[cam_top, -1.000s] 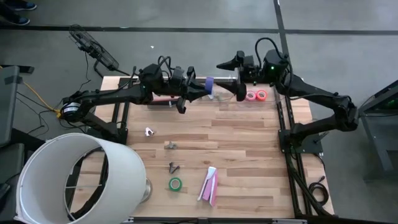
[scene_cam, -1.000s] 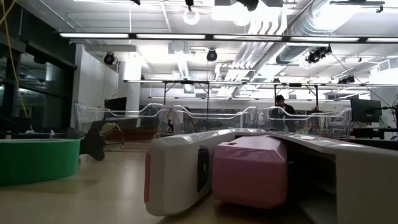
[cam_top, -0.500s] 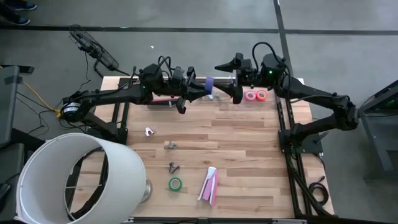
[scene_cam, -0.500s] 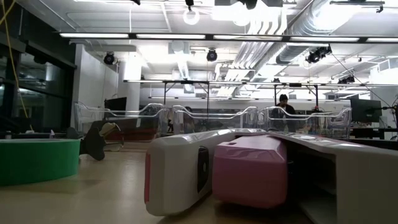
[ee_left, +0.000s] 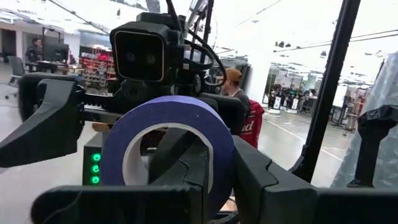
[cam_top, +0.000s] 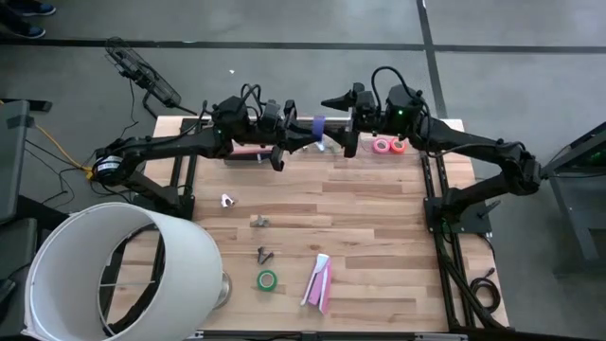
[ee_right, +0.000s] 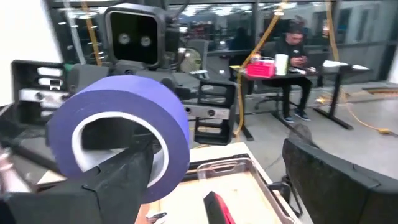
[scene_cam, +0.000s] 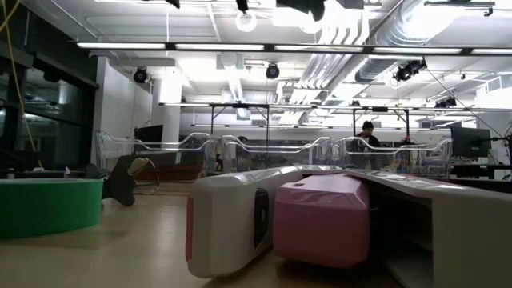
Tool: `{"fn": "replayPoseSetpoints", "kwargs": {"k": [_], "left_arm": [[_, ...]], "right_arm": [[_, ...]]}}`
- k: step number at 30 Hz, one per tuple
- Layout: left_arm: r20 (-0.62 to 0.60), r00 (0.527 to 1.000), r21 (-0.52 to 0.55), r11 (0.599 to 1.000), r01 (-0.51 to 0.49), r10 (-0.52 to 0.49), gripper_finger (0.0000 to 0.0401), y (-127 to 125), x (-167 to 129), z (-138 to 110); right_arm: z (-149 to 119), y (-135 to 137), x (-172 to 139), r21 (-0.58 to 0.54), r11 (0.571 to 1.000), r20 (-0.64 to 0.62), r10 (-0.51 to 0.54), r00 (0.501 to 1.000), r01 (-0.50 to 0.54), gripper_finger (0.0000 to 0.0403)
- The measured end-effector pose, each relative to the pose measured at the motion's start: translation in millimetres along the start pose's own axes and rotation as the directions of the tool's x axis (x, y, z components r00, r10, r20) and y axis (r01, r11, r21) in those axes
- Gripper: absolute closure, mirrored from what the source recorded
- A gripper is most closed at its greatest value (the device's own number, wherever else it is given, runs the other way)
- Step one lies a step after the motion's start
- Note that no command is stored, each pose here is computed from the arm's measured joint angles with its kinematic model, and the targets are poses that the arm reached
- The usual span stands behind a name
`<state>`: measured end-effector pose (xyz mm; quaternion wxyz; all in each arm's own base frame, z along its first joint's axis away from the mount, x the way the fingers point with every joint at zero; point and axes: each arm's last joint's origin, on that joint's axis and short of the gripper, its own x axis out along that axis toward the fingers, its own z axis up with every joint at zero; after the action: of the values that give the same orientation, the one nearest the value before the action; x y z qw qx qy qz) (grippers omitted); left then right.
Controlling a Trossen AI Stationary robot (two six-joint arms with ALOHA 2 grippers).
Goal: Pick and place Stapler, Stapler remover, tape
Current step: Put the violet tape into the right transparent bin
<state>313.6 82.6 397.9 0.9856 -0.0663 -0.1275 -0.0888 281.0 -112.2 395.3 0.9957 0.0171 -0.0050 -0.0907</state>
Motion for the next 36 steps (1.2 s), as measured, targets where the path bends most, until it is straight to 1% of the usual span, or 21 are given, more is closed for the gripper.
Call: {"fn": "replayPoseSetpoints", "kwargs": {"k": [3, 8, 11, 15, 18, 22, 33, 34, 36], "left_arm": [[-0.001, 1.000, 0.000, 1.000, -0.003, 0.003, 0.0364, 0.6, 0.0, -0.2], [-0.007, 1.000, -0.002, 1.000, 0.014, -0.014, 0.0364, -0.3, 0.2, -0.7], [-0.013, 1.000, -0.005, 1.000, 0.018, -0.018, 0.0364, -0.4, 0.2, -1.2], [-0.013, 1.000, -0.006, 1.000, 0.017, -0.017, 0.0364, -0.4, 0.2, -1.1], [-0.015, 1.000, -0.007, 1.000, 0.015, -0.015, 0.0364, -0.2, 0.2, -1.4], [-0.015, 1.000, -0.008, 1.000, 0.008, -0.008, 0.0364, 0.0, 0.2, -1.5], [-0.010, 1.000, -0.009, 1.000, -0.026, 0.026, 0.0364, 1.0, 0.2, -1.5], [-0.009, 1.000, -0.009, 1.000, -0.029, 0.029, 0.0364, 1.1, 0.2, -1.4], [-0.011, 0.999, -0.010, 0.999, -0.030, 0.030, 0.0364, 1.2, 0.2, -1.6]], "right_arm": [[0.3, -3.3, -0.5, 0.019, 0.999, 0.003, -0.035, 0.999, 0.035, 0.0055], [2.8, -2.8, -0.7, 0.009, 1.000, 0.027, -0.003, 1.000, 0.002, 0.0061], [3.9, -2.6, -0.7, 0.003, 1.000, 0.037, 0.004, 0.999, -0.004, 0.0076], [4.5, -2.5, -0.8, -0.002, 1.000, 0.039, 0.008, 0.999, -0.008, 0.0106], [4.5, -2.3, -0.8, -0.006, 1.000, 0.038, 0.012, 0.999, -0.012, 0.0137], [4.7, -2.0, -0.8, -0.025, 1.000, 0.039, 0.017, 0.999, -0.016, 0.0189], [4.8, -1.6, -0.7, -0.029, 0.999, 0.038, 0.027, 0.999, -0.026, 0.0358], [4.8, -1.5, -0.7, -0.029, 0.999, 0.038, 0.030, 0.999, -0.029, 0.0369], [4.8, -1.2, -0.7, -0.029, 0.999, 0.036, 0.041, 0.998, -0.040, 0.0371]]}}
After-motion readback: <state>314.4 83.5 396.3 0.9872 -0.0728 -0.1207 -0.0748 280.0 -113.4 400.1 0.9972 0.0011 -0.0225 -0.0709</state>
